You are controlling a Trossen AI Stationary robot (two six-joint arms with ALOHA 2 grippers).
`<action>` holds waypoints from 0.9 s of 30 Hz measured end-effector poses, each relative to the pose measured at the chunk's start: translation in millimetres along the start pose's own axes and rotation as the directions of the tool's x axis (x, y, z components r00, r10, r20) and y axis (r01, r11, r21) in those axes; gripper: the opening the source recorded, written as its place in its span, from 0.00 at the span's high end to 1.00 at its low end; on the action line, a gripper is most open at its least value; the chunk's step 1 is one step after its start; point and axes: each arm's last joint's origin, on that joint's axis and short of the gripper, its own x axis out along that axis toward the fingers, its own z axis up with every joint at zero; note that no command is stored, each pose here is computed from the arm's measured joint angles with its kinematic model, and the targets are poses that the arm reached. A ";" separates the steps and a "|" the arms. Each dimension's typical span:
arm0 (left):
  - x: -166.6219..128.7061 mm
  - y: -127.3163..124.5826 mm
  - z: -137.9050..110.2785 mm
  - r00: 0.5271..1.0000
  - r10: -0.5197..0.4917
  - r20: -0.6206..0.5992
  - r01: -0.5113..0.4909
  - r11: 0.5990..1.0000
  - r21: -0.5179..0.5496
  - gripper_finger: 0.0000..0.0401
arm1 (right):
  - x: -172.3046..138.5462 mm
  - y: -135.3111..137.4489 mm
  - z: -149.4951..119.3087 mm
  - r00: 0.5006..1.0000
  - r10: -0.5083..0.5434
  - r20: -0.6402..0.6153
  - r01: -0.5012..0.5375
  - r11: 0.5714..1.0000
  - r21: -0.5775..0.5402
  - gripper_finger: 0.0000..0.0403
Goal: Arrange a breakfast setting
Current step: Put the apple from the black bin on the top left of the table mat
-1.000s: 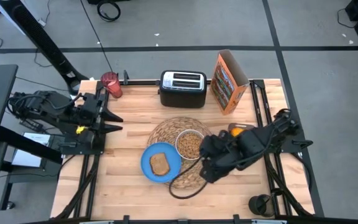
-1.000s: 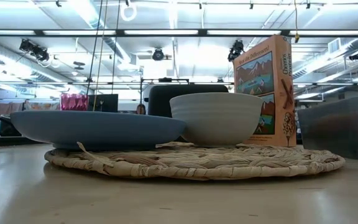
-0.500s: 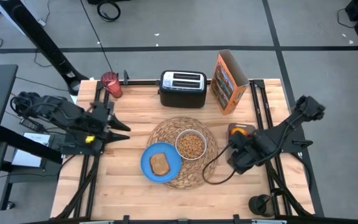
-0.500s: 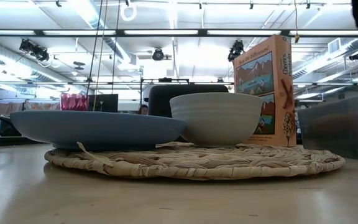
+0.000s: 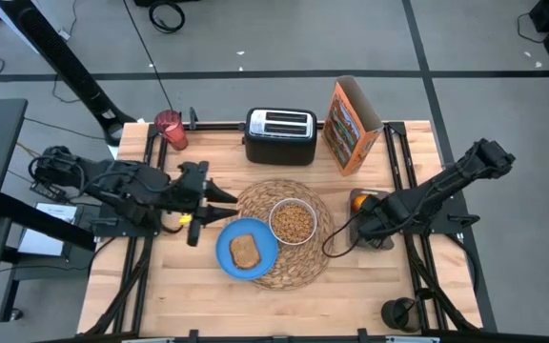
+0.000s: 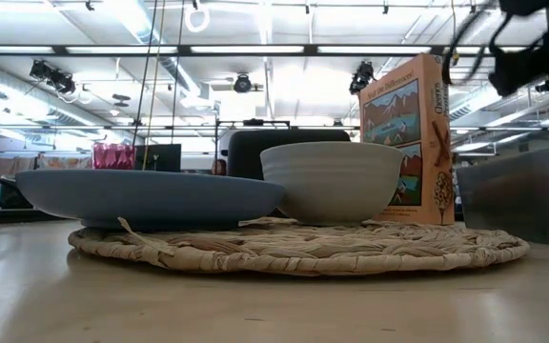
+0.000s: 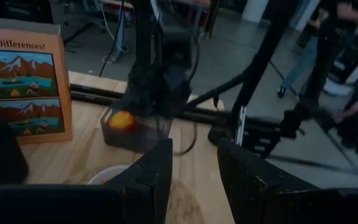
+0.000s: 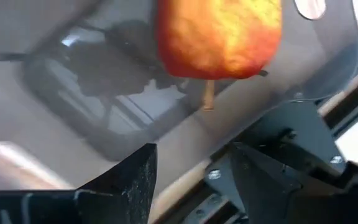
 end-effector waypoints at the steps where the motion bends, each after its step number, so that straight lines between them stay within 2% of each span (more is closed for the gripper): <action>1: 3.5 0.2 0.6 1.000 0.003 0.009 -0.003 1.000 -0.007 0.66 | 4.7 -2.3 0.7 1.000 -0.011 -0.007 0.011 1.000 -0.013 0.49; 6: 20.8 2.1 0.9 0.999 0.026 0.032 -0.025 0.999 -0.028 0.66 | 22.6 -5.4 6.7 1.000 0.006 -0.011 -0.007 0.997 -0.081 0.51; 8: 25.9 3.6 2.0 0.998 0.034 0.048 -0.032 0.998 -0.052 0.66 | 25.2 -3.1 10.7 0.999 0.043 0.007 -0.042 0.995 -0.093 0.52; 12: 33.7 7.9 3.3 0.996 0.054 0.064 -0.050 0.997 -0.063 0.66 | 27.8 -7.7 16.8 1.000 0.013 0.014 -0.012 0.995 -0.101 0.54; 20: 34.5 11.9 4.9 0.995 0.069 0.071 -0.066 0.997 -0.043 0.66 | 32.7 -11.8 28.6 0.998 0.055 -0.012 -0.056 0.990 -0.126 0.56; 27: 34.5 11.9 4.9 0.995 0.069 0.070 -0.067 0.997 -0.031 0.66 | 34.3 -13.8 29.3 0.998 0.051 -0.028 -0.054 0.987 -0.149 0.56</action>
